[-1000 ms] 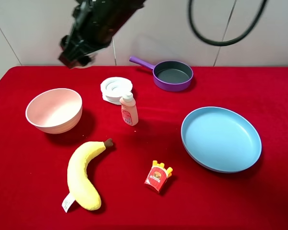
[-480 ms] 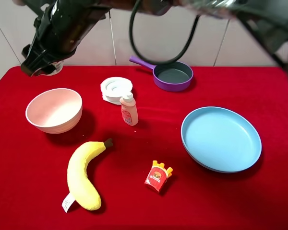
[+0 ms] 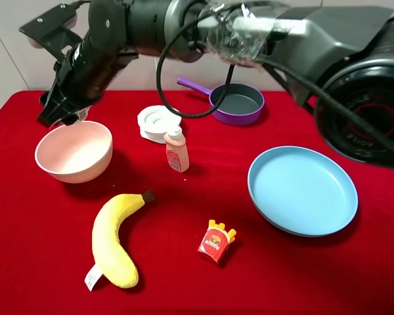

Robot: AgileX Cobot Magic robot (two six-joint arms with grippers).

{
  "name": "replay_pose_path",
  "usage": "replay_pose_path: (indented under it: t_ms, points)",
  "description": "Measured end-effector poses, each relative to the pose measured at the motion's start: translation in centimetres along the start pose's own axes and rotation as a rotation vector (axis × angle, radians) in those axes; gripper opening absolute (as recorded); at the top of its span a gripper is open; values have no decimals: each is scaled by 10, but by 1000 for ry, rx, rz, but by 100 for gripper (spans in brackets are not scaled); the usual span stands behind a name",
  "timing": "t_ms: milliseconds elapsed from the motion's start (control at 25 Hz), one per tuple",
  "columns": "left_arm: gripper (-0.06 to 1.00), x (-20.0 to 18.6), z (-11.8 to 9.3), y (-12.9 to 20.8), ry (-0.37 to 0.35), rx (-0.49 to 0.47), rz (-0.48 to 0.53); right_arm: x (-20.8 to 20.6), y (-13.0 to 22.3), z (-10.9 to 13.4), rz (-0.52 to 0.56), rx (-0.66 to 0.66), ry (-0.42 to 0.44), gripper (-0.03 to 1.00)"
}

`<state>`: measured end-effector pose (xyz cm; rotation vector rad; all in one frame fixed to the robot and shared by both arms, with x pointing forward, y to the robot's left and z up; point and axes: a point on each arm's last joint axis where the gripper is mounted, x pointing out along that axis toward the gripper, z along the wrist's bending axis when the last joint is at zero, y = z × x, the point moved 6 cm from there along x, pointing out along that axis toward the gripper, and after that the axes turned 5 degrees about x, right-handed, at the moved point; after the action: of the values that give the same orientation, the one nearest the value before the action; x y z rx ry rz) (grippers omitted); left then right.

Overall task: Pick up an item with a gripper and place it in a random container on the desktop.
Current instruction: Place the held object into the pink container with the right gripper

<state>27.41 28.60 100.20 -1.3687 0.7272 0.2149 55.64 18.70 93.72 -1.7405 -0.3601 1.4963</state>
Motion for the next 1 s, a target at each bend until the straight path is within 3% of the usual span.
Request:
replay_pose_path:
  t_ms: [400,1000]
  points:
    - [92,0,0,0,-1,0,0,28,15,-3,-9,40,2,48]
    - [92,0,0,0,-1,0,0,63,51,-3,64,64,-10,48]
